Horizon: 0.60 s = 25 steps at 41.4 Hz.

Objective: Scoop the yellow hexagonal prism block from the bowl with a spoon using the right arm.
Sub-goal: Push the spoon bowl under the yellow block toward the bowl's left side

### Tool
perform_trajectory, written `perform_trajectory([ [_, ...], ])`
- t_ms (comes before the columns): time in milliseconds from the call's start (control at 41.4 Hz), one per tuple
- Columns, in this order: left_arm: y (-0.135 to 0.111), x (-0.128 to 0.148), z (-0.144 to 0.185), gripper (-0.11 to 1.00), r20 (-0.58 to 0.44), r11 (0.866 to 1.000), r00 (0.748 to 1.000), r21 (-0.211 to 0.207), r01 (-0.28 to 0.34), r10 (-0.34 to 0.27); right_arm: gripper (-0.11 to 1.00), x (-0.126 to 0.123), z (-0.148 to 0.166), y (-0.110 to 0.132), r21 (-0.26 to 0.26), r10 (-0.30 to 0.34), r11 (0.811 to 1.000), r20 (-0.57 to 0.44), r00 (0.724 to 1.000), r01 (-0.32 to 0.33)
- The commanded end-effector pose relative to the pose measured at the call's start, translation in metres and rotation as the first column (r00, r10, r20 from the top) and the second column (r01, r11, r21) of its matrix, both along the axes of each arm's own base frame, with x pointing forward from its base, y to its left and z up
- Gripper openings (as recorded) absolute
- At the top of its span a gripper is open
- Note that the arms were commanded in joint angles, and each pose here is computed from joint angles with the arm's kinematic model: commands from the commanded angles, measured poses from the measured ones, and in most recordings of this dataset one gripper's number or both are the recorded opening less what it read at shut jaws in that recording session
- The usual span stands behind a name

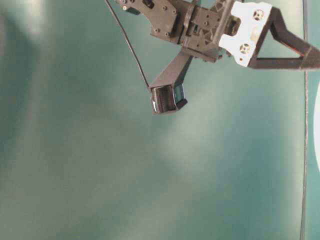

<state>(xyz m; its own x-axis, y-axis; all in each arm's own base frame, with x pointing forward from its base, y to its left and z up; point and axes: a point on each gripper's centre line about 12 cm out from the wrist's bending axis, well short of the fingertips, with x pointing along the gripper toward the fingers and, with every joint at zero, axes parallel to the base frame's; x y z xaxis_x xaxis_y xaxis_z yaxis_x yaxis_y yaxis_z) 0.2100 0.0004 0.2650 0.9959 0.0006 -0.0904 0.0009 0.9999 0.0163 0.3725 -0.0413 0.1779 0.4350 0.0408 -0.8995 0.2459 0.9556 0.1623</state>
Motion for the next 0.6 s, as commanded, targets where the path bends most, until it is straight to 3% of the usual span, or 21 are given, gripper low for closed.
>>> perform_trajectory([
  [0, 0.0, 0.003, 0.009, 0.0, 0.021, 1.0, 1.0, 0.005, -0.001, 0.0, 0.23, 0.009, 0.013, 0.002, -0.006, 0.004, 1.0, 0.05, 0.999, -0.004],
  [580, 0.0, 0.003, 0.007, 0.0, 0.017, 1.0, 1.0, 0.006, 0.0, 0.0, 0.23, 0.032, 0.015, 0.003, -0.021, 0.004, 1.0, 0.137, 0.991, -0.001],
])
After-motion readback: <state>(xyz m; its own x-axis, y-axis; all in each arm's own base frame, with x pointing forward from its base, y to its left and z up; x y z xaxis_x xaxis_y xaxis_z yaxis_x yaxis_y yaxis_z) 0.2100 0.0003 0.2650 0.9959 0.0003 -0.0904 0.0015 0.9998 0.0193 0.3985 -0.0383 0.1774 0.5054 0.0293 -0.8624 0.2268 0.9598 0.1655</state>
